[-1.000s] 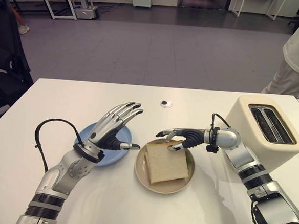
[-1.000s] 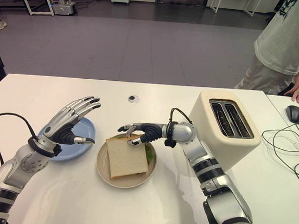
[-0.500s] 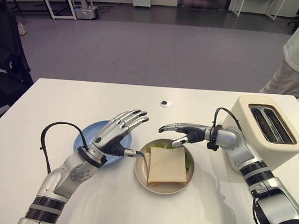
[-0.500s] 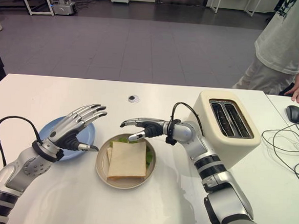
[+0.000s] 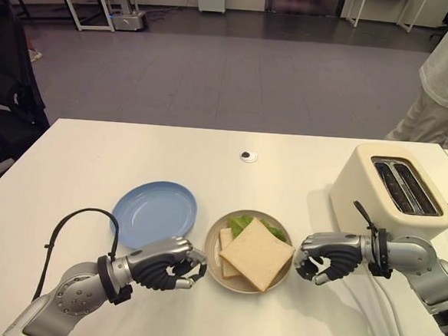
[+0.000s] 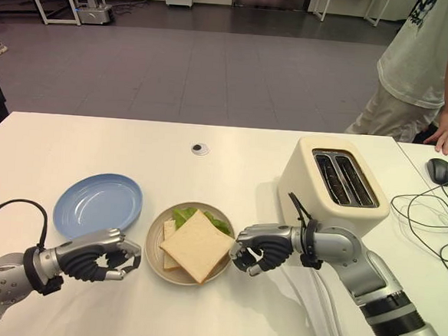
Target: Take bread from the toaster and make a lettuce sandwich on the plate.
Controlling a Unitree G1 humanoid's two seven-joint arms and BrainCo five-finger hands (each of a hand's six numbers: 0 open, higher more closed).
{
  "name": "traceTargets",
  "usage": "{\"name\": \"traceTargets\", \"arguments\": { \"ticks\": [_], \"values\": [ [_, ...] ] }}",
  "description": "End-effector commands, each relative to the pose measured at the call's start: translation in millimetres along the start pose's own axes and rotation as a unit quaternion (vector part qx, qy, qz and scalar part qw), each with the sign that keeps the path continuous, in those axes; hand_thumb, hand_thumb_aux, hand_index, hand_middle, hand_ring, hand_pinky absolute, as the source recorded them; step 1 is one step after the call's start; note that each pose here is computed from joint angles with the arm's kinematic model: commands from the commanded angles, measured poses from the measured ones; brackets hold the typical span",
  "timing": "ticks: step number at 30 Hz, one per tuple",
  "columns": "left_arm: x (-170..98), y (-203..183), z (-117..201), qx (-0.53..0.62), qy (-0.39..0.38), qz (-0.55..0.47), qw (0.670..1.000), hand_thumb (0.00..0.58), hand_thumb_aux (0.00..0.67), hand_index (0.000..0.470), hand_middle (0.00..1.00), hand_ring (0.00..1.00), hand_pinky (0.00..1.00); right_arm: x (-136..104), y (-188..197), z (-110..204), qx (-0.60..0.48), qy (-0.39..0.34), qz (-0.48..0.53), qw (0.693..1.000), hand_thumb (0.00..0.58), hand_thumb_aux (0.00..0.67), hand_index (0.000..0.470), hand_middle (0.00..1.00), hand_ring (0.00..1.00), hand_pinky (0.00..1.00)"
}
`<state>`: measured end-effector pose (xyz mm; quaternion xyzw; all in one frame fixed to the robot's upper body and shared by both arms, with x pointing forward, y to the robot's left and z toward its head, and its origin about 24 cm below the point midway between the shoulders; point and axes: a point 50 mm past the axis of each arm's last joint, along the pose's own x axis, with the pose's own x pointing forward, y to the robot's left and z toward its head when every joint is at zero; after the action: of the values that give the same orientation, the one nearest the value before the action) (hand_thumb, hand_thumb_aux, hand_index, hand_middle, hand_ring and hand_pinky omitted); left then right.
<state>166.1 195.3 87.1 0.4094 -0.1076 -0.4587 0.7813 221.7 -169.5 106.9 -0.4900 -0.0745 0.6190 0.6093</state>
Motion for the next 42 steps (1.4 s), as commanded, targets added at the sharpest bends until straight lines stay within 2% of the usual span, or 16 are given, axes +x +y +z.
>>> {"name": "traceTargets", "arguments": {
  "ticks": [1, 9, 14, 19, 22, 25, 29, 31, 33, 35, 37, 38, 39, 40, 41, 42],
  "values": [
    [1.8, -22.0, -15.3, -0.022, 0.059, -0.082, 0.995, 0.58, 0.67, 0.47, 1.0, 1.0, 1.0, 9.2, 25.7, -8.5, 0.03, 0.023, 0.048, 0.998, 0.58, 0.67, 0.47, 0.98, 0.98, 0.98],
    [17.6, -38.8, -21.1, -0.013, 0.072, -0.135, 0.988, 0.58, 0.67, 0.47, 1.0, 1.0, 1.0, 15.4, 44.0, -14.3, 0.055, 0.039, 0.087, 0.994, 0.58, 0.67, 0.47, 0.97, 0.97, 0.97],
    [32.7, -45.7, -22.1, 0.009, 0.058, -0.149, 0.987, 0.58, 0.67, 0.47, 1.0, 1.0, 1.0, 33.6, 49.8, -18.7, 0.068, 0.034, 0.085, 0.993, 0.58, 0.67, 0.47, 0.96, 0.96, 0.96],
    [54.5, -41.1, -29.8, 0.072, 0.051, -0.131, 0.987, 0.58, 0.67, 0.47, 1.0, 1.0, 1.0, 52.7, 45.1, -31.6, 0.076, 0.054, 0.029, 0.995, 0.58, 0.67, 0.47, 0.96, 0.96, 0.96],
    [69.6, -33.1, -38.7, 0.112, 0.049, -0.117, 0.986, 0.58, 0.67, 0.47, 1.0, 1.0, 1.0, 59.0, 37.7, -49.7, 0.082, 0.098, -0.015, 0.992, 0.58, 0.67, 0.47, 0.96, 0.96, 0.96],
    [83.0, -22.3, -55.0, 0.146, 0.058, -0.102, 0.982, 0.58, 0.67, 0.47, 1.0, 1.0, 1.0, 62.2, 23.7, -67.7, 0.092, 0.14, -0.056, 0.984, 0.58, 0.67, 0.47, 0.98, 0.98, 0.98],
    [103.7, 3.4, -77.2, 0.193, 0.08, -0.07, 0.975, 0.58, 0.67, 0.47, 1.0, 1.0, 1.0, 70.2, 0.2, -75.2, 0.108, 0.153, -0.132, 0.973, 0.58, 0.67, 0.47, 0.99, 0.99, 0.99],
    [115.4, 18.2, -82.7, 0.21, 0.084, -0.039, 0.973, 0.58, 0.67, 0.47, 1.0, 1.0, 1.0, 78.2, -5.3, -73.1, 0.108, 0.143, -0.153, 0.972, 0.557, 0.536, 0.376, 0.98, 0.98, 0.98],
    [122.1, 26.7, -83.0, 0.225, 0.078, -0.015, 0.971, 0.58, 0.67, 0.47, 1.0, 1.0, 1.0, 83.2, -7.4, -69.4, 0.104, 0.13, -0.163, 0.972, 0.561, 0.549, 0.385, 0.98, 0.98, 0.98],
    [121.1, 28.3, -80.3, 0.229, 0.062, 0.003, 0.971, 0.58, 0.67, 0.47, 1.0, 1.0, 1.0, 81.6, -11.5, -64.0, 0.095, 0.113, -0.181, 0.972, 0.543, 0.502, 0.352, 0.98, 0.98, 0.98],
    [114.6, 28.9, -76.4, 0.231, 0.047, 0.025, 0.971, 0.58, 0.67, 0.47, 1.0, 1.0, 1.0, 75.4, -20.1, -58.4, 0.09, 0.093, -0.217, 0.968, 0.57, 0.581, 0.407, 0.96, 0.96, 0.96],
    [108.9, 33.1, -71.5, 0.233, 0.036, 0.045, 0.971, 0.58, 0.67, 0.47, 1.0, 1.0, 1.0, 66.4, -25.7, -57.0, 0.081, 0.092, -0.24, 0.963, 0.501, 0.423, 0.297, 0.95, 0.95, 0.95],
    [101.3, 40.6, -63.3, 0.232, 0.02, 0.074, 0.97, 0.58, 0.67, 0.47, 1.0, 1.0, 1.0, 52.6, -32.5, -56.0, 0.074, 0.095, -0.266, 0.956, 0.19, 0.121, 0.085, 0.94, 0.94, 0.94],
    [92.8, 48.8, -54.4, 0.232, 0.007, 0.103, 0.967, 0.58, 0.665, 0.466, 1.0, 1.0, 1.0, 36.4, -39.7, -54.1, 0.065, 0.101, -0.29, 0.949, 0.0, 0.0, 0.0, 0.94, 0.94, 0.94],
    [81.7, 57.8, -43.6, 0.229, -0.008, 0.137, 0.964, 0.487, 0.402, 0.282, 1.0, 1.0, 1.0, 15.4, -50.1, -49.8, 0.058, 0.105, -0.32, 0.94, 0.0, 0.0, 0.0, 0.94, 0.94, 0.94],
    [71.4, 64.8, -34.6, 0.224, -0.017, 0.168, 0.96, 0.227, 0.147, 0.103, 1.0, 1.0, 1.0, -2.2, -58.3, -45.0, 0.053, 0.107, -0.342, 0.932, 0.0, 0.0, 0.0, 0.93, 0.93, 0.93]
  ]
}}
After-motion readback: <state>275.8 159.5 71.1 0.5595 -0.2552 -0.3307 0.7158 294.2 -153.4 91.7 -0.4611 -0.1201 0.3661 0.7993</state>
